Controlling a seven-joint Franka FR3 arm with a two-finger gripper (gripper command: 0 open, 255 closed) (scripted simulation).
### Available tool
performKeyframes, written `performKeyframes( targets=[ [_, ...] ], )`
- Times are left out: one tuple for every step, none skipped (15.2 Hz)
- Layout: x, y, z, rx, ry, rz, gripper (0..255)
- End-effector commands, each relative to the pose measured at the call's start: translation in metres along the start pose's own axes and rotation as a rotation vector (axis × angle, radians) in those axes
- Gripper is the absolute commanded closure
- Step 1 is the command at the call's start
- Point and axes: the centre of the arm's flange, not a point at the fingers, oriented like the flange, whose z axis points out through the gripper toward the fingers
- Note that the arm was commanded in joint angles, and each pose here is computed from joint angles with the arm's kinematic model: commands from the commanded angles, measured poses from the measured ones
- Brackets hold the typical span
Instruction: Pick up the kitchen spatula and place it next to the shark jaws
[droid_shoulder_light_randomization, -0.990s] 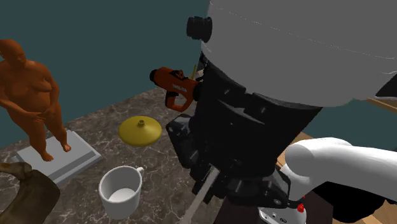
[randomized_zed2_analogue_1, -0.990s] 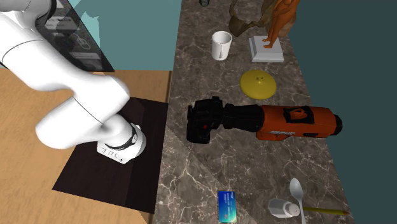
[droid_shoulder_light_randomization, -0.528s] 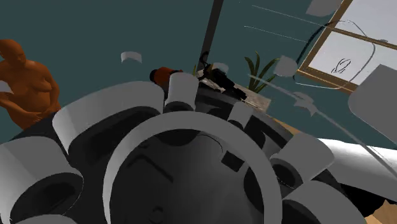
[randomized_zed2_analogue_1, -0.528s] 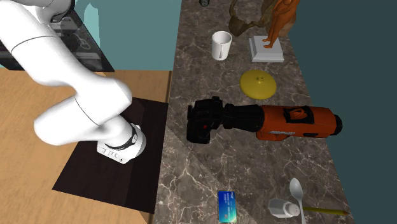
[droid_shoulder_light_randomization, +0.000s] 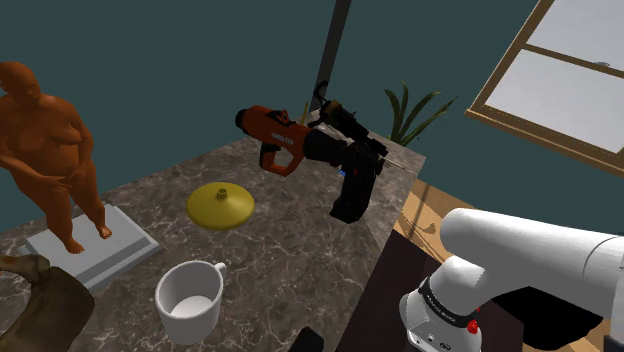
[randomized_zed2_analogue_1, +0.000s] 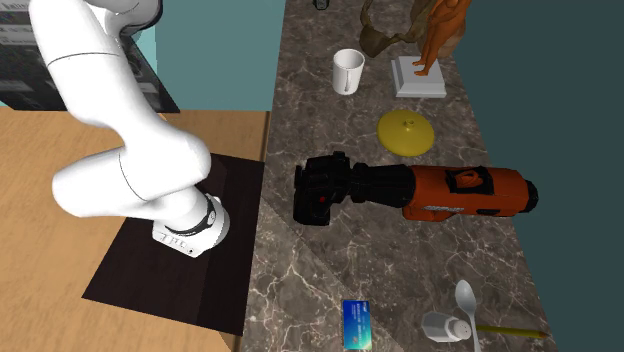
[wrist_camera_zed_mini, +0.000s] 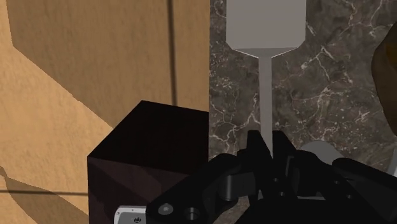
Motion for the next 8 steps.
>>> performKeyframes(
  targets=[
    [-0.003,0.001,0.008,0.000,-0.001,0.000,255],
    [-0.004,0.001,0.013,0.000,-0.001,0.000,255],
    [-0.004,0.001,0.018,0.000,-0.001,0.000,255],
    [-0.004,0.001,0.023,0.000,-0.001,0.000,255],
    [-0.005,0.001,0.029,0.000,-0.001,0.000,255],
    [-0.005,0.001,0.034,0.000,-0.001,0.000,255],
    [-0.006,0.001,0.039,0.000,-0.001,0.000,255],
    [-0.006,0.001,0.044,0.000,-0.001,0.000,255]
  ],
)
